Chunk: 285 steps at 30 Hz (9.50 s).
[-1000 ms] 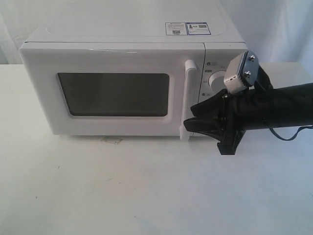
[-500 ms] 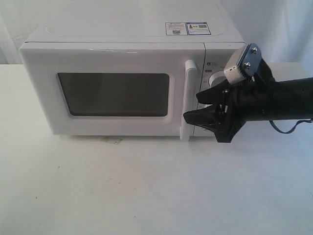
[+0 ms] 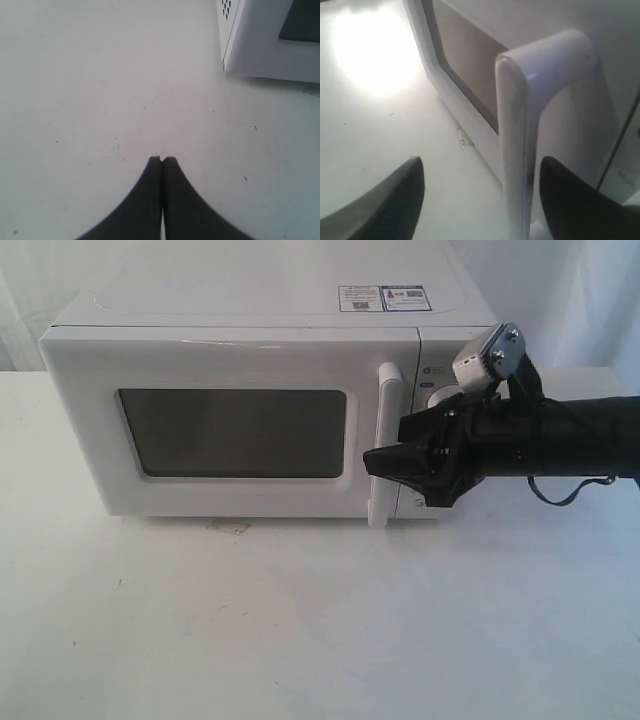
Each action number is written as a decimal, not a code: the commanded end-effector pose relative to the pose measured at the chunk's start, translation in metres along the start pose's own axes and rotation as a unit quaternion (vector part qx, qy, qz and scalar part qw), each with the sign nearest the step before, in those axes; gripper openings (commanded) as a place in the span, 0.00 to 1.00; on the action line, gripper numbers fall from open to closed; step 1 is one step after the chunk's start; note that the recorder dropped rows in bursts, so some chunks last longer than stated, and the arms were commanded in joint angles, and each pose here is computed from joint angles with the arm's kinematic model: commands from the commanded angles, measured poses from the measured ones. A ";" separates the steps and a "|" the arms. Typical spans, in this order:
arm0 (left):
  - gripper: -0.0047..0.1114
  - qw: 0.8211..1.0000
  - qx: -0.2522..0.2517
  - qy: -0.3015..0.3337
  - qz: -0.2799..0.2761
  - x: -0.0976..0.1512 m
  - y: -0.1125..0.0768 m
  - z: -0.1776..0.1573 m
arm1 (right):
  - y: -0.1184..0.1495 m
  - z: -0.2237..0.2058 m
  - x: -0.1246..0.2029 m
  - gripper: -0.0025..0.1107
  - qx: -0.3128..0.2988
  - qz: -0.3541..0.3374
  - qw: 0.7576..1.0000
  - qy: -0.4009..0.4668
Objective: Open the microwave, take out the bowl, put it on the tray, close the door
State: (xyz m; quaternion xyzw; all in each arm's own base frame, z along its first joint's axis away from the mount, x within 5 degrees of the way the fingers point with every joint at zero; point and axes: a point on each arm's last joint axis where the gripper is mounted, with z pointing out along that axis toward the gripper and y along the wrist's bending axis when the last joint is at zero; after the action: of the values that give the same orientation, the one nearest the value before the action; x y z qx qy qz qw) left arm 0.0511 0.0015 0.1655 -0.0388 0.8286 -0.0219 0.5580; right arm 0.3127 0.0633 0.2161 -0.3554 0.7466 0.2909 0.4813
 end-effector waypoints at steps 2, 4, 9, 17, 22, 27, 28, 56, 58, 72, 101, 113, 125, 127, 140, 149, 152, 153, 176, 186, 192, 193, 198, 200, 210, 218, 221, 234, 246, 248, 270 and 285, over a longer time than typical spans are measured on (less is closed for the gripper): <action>0.04 1.000 -0.001 -0.002 0.000 0.001 0.000 0.000 | -0.008 0.014 0.001 0.56 -0.005 0.006 1.000 -0.008; 0.04 1.000 -0.001 -0.002 0.000 0.001 0.000 0.000 | -0.010 0.020 0.000 0.56 -0.010 0.004 1.000 -0.008; 0.04 1.000 -0.001 -0.002 0.000 0.001 0.000 0.000 | -0.015 0.025 0.002 0.56 0.002 0.013 1.000 -0.006; 0.04 1.000 -0.001 -0.002 0.000 0.001 0.000 0.000 | -0.014 0.028 0.002 0.52 -0.017 0.034 0.999 -0.031; 0.04 1.000 -0.001 -0.002 0.000 0.001 0.000 0.000 | -0.011 0.032 0.005 0.42 -0.048 0.044 0.997 -0.044; 0.04 1.000 -0.001 -0.002 0.000 0.001 0.000 0.000 | -0.013 0.034 0.009 0.18 -0.044 0.049 0.997 -0.037; 0.04 1.000 -0.001 -0.002 0.000 0.001 0.000 0.000 | -0.013 0.034 0.009 0.13 -0.044 0.049 0.997 -0.037; 0.04 1.000 -0.001 -0.002 0.000 0.001 0.000 0.000 | 0.012 0.027 0.010 0.02 -0.168 0.013 0.985 -0.041; 0.04 1.000 -0.001 -0.002 0.000 0.001 0.000 0.000 | 0.013 0.027 0.012 0.02 -0.169 0.016 0.985 -0.039; 0.04 1.000 -0.001 -0.002 0.000 0.001 0.000 0.000 | 0.028 0.023 0.011 0.02 -0.179 0.015 0.983 -0.036; 0.04 1.000 -0.001 -0.002 0.000 0.001 0.000 0.000 | 0.054 0.021 0.018 0.02 -0.207 0.015 0.978 -0.018; 0.04 1.000 -0.001 -0.002 0.000 0.001 0.000 0.000 | 0.058 0.023 0.008 0.02 -0.207 0.007 0.978 -0.034; 0.04 1.000 -0.001 -0.002 0.000 0.001 0.000 0.000 | 0.069 0.026 0.009 0.02 -0.226 -0.001 0.974 -0.025; 0.04 1.000 -0.001 -0.002 0.000 0.001 0.000 0.000 | 0.071 0.024 0.008 0.02 -0.230 -0.009 0.973 -0.021; 0.04 1.000 -0.001 -0.002 0.000 0.001 0.000 0.000 | 0.083 0.014 0.006 0.02 -0.230 -0.014 0.973 -0.024; 0.04 1.000 -0.001 -0.002 0.000 0.001 0.000 0.000 | 0.096 0.019 0.007 0.02 -0.250 -0.018 0.968 -0.021; 0.04 1.000 -0.001 -0.002 0.000 0.001 0.000 0.000 | 0.100 0.016 0.004 0.02 -0.252 -0.025 0.967 -0.022; 0.04 1.000 -0.001 -0.002 0.000 0.001 0.000 0.000 | 0.102 0.013 0.001 0.02 -0.252 -0.034 0.967 -0.024; 0.04 1.000 -0.001 -0.002 0.000 0.001 0.000 0.000 | 0.054 -0.029 -0.003 0.54 -0.124 -0.001 0.990 -0.074; 0.04 1.000 -0.001 -0.002 0.000 0.001 0.000 0.000 | 0.040 -0.028 -0.019 0.54 -0.082 -0.019 0.993 -0.085; 0.04 1.000 -0.001 -0.002 0.000 0.001 0.000 0.000 | 0.030 -0.026 -0.012 0.55 -0.027 -0.021 0.998 -0.045; 0.04 1.000 -0.001 -0.002 0.000 0.001 0.000 0.000 | 0.028 -0.026 -0.011 0.55 -0.018 -0.022 0.999 -0.037; 0.04 1.000 -0.001 -0.002 0.000 0.001 0.000 0.000 | 0.025 -0.026 -0.012 0.55 -0.005 -0.023 0.999 -0.035; 0.04 1.000 -0.001 -0.002 0.000 0.001 0.000 0.000 | 0.022 -0.026 -0.013 0.55 0.007 -0.024 0.999 -0.030; 0.04 1.000 -0.001 -0.002 0.000 0.001 0.000 0.000 | 0.017 -0.026 -0.017 0.55 0.028 -0.019 0.999 -0.036; 0.04 1.000 -0.001 -0.002 0.000 0.001 0.000 0.000 | 0.003 -0.016 -0.012 0.55 0.031 0.016 0.998 -0.048; 0.04 1.000 -0.001 -0.002 0.000 0.001 0.000 0.000 | 0.000 -0.012 -0.011 0.55 0.027 0.018 0.998 -0.048; 0.04 1.000 -0.001 -0.002 0.000 0.001 0.000 0.000 | 0.000 0.002 -0.011 0.55 -0.026 0.024 0.997 -0.066; 0.04 1.000 -0.001 -0.002 0.000 0.001 0.000 0.000 | -0.003 0.020 -0.005 0.42 -0.059 0.034 0.996 -0.065; 0.04 1.000 -0.001 -0.002 0.000 0.001 0.000 0.000 | -0.005 0.022 -0.003 0.36 -0.059 0.037 0.996 -0.063; 0.04 1.000 -0.001 -0.002 0.000 0.001 0.000 0.000 | 0.002 0.026 -0.001 0.02 -0.126 0.051 0.986 -0.096; 0.04 1.000 -0.001 -0.002 0.000 0.001 0.000 0.000 | 0.022 0.031 0.015 0.02 -0.167 0.047 0.983 -0.052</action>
State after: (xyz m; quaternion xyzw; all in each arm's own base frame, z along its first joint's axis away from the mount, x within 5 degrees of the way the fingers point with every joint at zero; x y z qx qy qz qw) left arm 0.0511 0.0016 0.1655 -0.0381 0.8286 -0.0208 0.5581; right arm 0.3198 0.0715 0.2061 -0.3091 0.7084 0.4027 0.4904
